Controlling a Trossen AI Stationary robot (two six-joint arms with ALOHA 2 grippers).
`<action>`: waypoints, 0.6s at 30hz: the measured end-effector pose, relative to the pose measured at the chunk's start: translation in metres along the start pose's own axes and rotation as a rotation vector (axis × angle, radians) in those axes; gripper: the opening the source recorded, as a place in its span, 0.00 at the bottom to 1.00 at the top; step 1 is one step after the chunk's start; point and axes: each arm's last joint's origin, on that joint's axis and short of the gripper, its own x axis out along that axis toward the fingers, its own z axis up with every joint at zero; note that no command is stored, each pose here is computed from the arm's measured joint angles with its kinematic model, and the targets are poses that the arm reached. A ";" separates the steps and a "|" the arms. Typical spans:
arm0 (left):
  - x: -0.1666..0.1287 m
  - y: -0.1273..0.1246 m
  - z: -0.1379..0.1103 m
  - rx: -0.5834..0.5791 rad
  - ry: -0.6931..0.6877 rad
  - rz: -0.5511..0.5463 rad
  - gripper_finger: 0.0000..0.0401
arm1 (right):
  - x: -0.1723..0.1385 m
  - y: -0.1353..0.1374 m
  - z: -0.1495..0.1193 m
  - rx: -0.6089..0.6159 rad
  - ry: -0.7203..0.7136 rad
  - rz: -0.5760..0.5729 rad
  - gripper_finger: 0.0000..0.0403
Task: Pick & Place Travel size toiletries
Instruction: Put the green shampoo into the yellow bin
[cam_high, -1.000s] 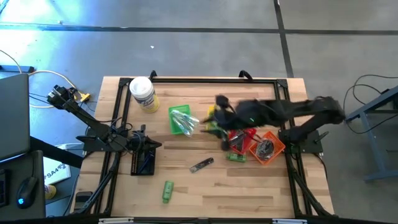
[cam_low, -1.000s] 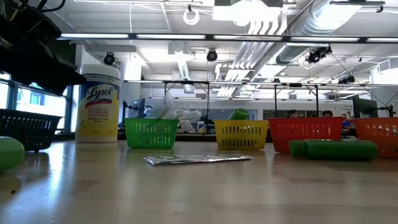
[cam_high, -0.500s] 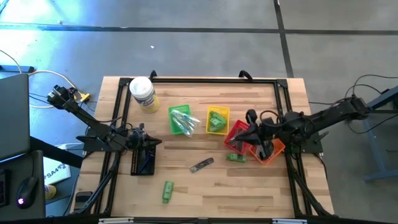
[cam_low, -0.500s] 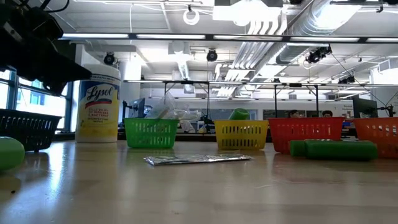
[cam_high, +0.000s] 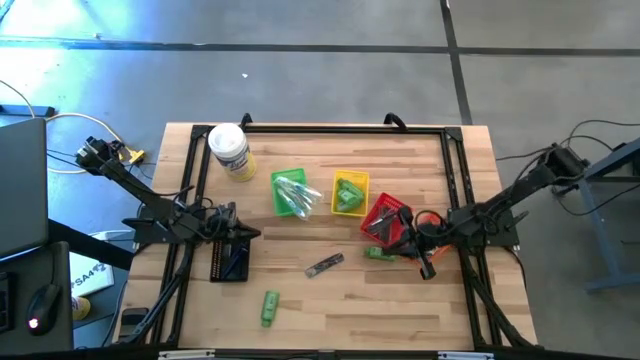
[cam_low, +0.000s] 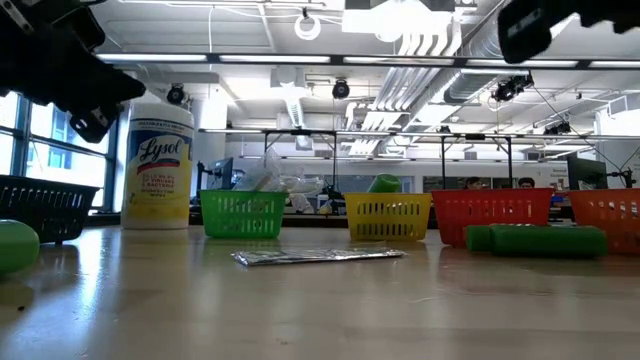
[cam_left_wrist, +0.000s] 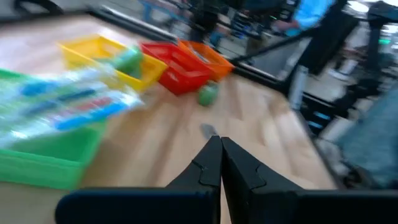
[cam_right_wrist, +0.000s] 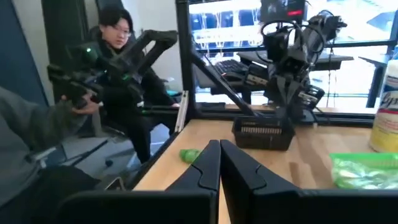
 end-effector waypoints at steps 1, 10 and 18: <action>0.000 -0.001 -0.001 -0.020 0.016 -0.026 0.00 | -0.001 0.002 -0.004 -0.001 -0.006 0.003 0.01; 0.029 -0.043 0.030 -0.018 0.118 0.005 0.00 | -0.009 0.006 -0.019 -0.050 -0.008 0.045 0.00; 0.059 -0.103 0.056 -0.108 0.535 0.350 0.00 | -0.009 0.008 -0.021 -0.028 0.019 0.101 0.00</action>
